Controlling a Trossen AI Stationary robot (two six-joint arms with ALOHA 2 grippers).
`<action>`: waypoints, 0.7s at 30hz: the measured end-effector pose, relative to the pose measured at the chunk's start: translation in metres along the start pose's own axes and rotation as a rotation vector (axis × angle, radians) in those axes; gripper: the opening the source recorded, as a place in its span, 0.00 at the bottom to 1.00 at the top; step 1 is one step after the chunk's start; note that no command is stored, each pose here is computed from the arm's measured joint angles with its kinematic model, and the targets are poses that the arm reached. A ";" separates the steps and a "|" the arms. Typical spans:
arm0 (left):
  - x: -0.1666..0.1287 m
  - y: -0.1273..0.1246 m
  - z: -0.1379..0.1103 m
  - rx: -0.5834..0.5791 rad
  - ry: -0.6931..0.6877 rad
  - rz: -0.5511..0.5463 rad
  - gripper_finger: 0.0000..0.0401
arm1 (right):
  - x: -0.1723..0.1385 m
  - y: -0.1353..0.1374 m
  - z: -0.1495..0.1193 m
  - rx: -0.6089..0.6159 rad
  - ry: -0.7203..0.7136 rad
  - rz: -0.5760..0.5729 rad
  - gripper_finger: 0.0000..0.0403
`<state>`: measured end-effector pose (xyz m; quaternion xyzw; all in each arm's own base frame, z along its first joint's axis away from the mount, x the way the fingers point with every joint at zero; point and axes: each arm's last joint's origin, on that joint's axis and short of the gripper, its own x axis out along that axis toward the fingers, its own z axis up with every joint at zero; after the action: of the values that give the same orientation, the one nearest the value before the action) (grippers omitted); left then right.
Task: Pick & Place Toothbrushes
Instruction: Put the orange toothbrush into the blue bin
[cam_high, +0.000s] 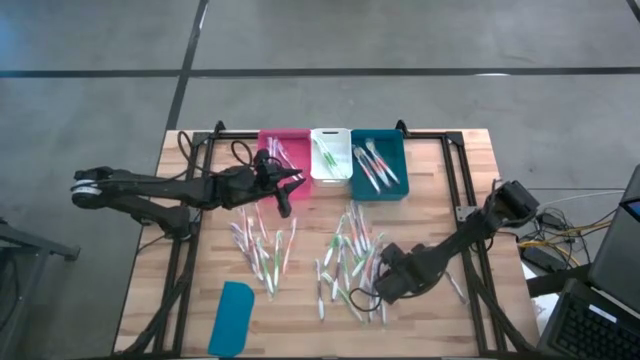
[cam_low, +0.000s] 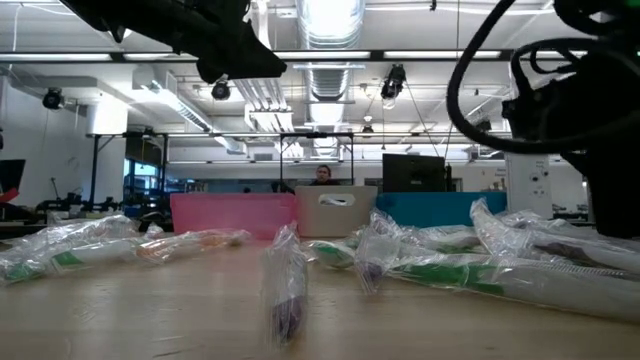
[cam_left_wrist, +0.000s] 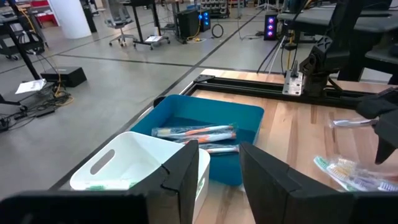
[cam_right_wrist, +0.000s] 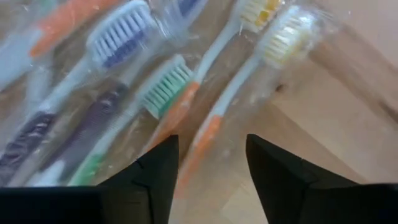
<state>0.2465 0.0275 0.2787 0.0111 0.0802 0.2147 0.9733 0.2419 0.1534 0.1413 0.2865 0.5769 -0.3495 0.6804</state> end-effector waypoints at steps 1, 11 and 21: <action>0.000 0.000 0.000 0.000 0.000 0.000 0.30 | 0.002 0.000 -0.001 -0.001 0.013 -0.008 0.47; 0.000 0.000 -0.002 -0.006 0.012 0.000 0.30 | 0.007 -0.012 -0.004 -0.023 0.074 -0.170 0.42; 0.000 0.000 -0.002 -0.011 0.017 -0.001 0.30 | 0.007 -0.021 -0.007 -0.061 0.109 -0.258 0.17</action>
<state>0.2462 0.0274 0.2767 0.0038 0.0875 0.2150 0.9727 0.2209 0.1456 0.1333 0.2077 0.6553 -0.4003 0.6060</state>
